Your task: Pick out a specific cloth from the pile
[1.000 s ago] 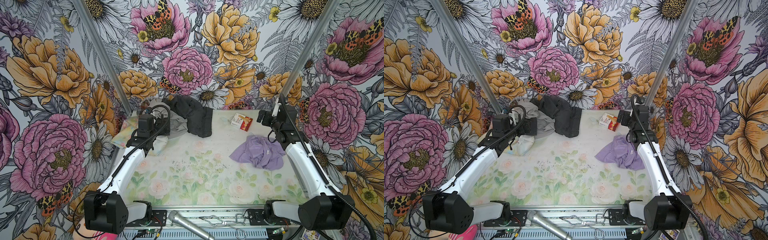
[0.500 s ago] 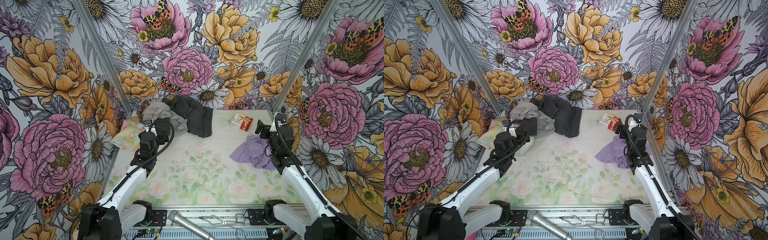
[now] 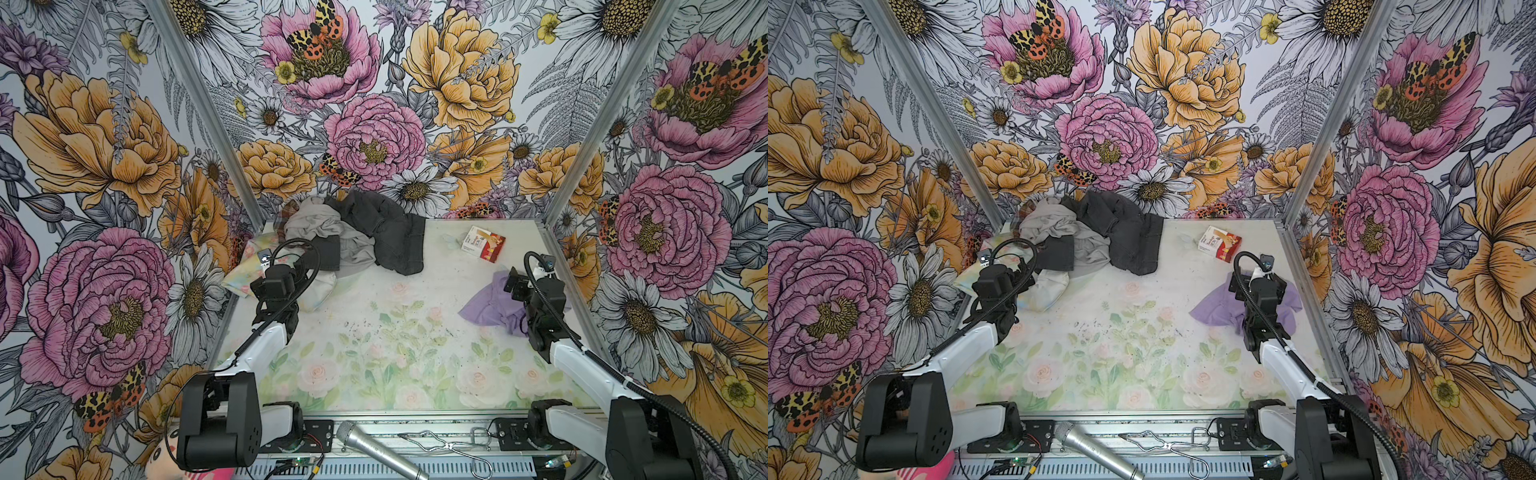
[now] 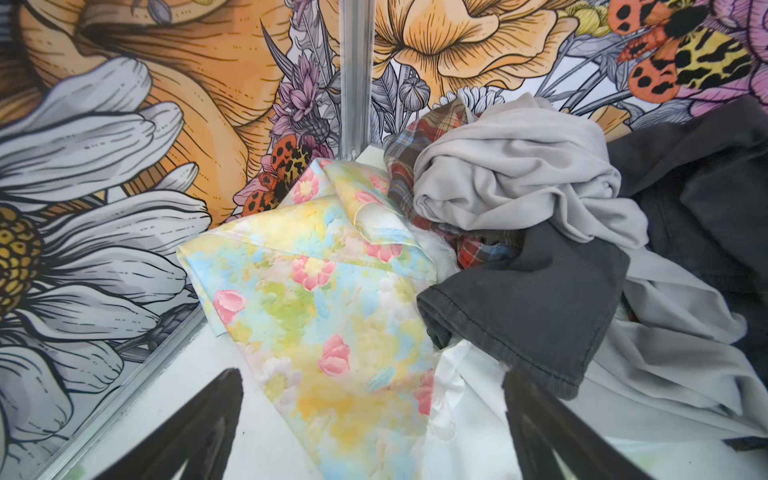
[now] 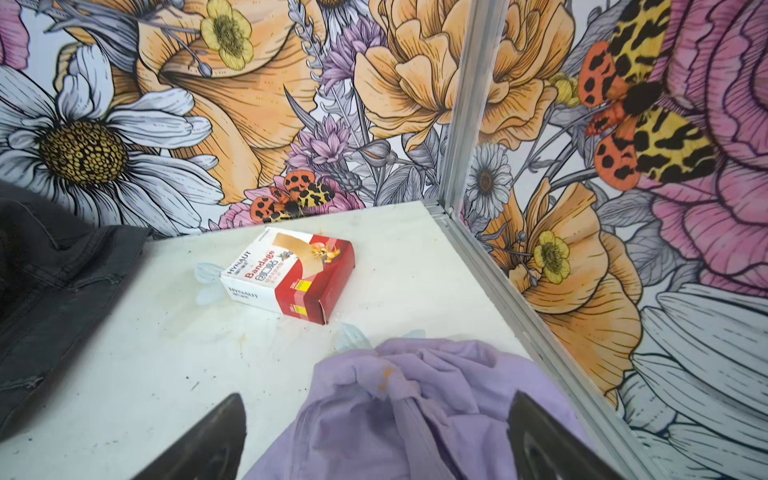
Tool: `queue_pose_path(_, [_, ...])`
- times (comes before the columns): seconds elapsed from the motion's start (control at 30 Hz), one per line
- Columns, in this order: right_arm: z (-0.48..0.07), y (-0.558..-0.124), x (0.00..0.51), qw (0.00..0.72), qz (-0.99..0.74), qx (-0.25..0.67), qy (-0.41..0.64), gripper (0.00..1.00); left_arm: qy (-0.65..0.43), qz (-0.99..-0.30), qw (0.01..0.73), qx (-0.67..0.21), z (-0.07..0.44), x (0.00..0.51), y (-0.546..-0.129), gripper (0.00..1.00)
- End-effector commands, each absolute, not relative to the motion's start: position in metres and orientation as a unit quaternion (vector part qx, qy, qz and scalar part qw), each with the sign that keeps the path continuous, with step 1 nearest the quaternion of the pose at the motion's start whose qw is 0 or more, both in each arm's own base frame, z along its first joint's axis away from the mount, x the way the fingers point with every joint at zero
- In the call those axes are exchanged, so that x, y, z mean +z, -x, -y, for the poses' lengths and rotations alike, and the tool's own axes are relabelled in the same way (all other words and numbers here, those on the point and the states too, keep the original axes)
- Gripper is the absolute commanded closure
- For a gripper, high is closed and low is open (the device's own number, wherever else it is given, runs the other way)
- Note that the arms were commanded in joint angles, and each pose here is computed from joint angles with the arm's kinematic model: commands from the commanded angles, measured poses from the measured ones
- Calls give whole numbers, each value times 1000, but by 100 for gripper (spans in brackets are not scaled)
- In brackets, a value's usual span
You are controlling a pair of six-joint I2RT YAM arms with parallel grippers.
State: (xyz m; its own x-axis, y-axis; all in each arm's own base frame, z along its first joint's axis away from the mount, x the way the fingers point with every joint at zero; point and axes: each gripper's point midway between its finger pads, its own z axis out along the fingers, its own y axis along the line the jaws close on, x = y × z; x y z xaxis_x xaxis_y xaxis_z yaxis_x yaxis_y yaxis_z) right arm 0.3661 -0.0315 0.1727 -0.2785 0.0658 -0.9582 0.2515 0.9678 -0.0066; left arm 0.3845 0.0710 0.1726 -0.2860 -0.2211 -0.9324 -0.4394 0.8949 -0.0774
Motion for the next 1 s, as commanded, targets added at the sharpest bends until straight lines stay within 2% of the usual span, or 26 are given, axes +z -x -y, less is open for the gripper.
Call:
queue_pose_path(0.0, [33, -370, 182, 623, -771, -88, -100, 1, 186, -792, 577, 78, -64, 169, -394, 1])
queue_pose_path(0.43, [41, -375, 144, 621, -774, -93, -87, 1, 89, -791, 601, 67, -33, 135, -419, 1])
queue_pose_path(0.73, [35, -376, 137, 644, -759, -67, -73, 0, 62, -779, 623, 46, -20, 134, -408, 1])
queue_pose_path(0.8, [35, -375, 137, 650, -753, -65, -73, 1, 57, -759, 647, 44, -18, 132, -404, 1])
queue_pose_path(0.97, [33, -376, 125, 651, -753, -62, -69, 1, 62, -768, 636, 47, -20, 129, -404, 1])
